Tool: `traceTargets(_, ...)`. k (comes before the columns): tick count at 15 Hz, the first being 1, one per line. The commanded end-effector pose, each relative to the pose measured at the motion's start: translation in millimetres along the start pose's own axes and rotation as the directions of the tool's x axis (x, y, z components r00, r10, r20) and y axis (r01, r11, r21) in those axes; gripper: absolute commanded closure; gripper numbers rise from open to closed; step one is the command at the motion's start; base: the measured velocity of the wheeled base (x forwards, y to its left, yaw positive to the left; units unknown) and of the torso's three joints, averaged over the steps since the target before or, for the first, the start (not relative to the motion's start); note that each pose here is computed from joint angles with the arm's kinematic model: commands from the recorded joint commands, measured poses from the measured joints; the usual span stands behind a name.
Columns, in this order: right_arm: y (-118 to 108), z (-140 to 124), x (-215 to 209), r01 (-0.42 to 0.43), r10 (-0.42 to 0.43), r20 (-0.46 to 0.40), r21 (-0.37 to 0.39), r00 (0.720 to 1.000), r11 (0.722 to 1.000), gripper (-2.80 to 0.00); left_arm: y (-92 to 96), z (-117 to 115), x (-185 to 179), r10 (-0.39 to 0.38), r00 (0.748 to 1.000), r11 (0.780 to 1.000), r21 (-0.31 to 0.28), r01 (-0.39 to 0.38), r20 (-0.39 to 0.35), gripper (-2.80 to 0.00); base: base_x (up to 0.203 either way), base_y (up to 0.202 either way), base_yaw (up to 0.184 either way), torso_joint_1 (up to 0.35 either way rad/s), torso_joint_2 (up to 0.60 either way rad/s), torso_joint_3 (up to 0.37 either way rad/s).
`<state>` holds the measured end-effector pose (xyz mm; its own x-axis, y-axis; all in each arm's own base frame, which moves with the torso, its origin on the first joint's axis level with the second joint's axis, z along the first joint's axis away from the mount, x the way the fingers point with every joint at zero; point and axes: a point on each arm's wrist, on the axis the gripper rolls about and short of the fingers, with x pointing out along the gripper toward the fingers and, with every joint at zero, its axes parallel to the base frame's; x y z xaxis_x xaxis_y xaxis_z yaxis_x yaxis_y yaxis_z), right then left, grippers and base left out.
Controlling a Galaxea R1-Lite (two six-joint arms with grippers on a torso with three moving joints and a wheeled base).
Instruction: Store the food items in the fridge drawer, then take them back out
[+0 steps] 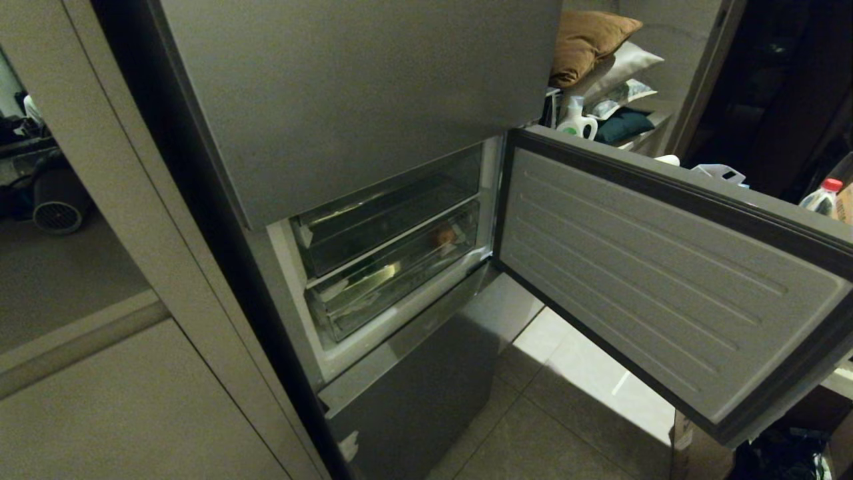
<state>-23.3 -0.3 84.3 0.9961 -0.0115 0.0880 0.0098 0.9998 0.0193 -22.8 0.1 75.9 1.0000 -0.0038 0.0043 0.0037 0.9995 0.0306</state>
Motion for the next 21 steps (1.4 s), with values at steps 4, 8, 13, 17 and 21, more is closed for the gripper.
traceTargets(4,-0.1,-8.6,1.8,0.0,0.0,-0.031,0.0,1.0,1.0,0.0,0.1,0.1,0.1,0.001,1.0,1.0,0.0,-0.001,-0.001,0.0,-0.001,-0.003,0.099,0.003,0.0,0.001)
traceTargets(8,-0.2,-8.7,1.7,0.001,-0.001,-0.03,0.0,1.0,1.0,0.0,0.0,0.1,0.1,-0.001,1.0,1.0,0.0,0.001,-0.001,0.0,0.002,-0.007,0.174,0.004,0.0,0.003)
traceTargets(13,-0.2,-8.6,1.8,0.001,-0.001,-0.031,0.0,1.0,1.0,0.0,0.0,0.1,0.1,0.0,1.0,1.0,0.0,0.0,-0.001,0.0,0.001,-0.008,0.176,0.001,0.0,-0.001)
traceTargets(17,-0.2,-8.6,1.8,0.001,-0.001,-0.031,0.001,1.0,1.0,0.0,0.0,0.1,0.1,-0.001,1.0,1.0,0.0,0.001,-0.001,0.0,0.003,-0.008,0.173,0.003,0.0,0.003)
traceTargets(21,-0.1,-8.6,1.8,0.0,0.0,-0.031,0.001,1.0,1.0,0.0,0.0,-0.1,0.1,-0.001,1.0,1.0,0.0,0.001,-0.003,0.0,0.0,-0.005,0.094,0.001,0.0,0.002)
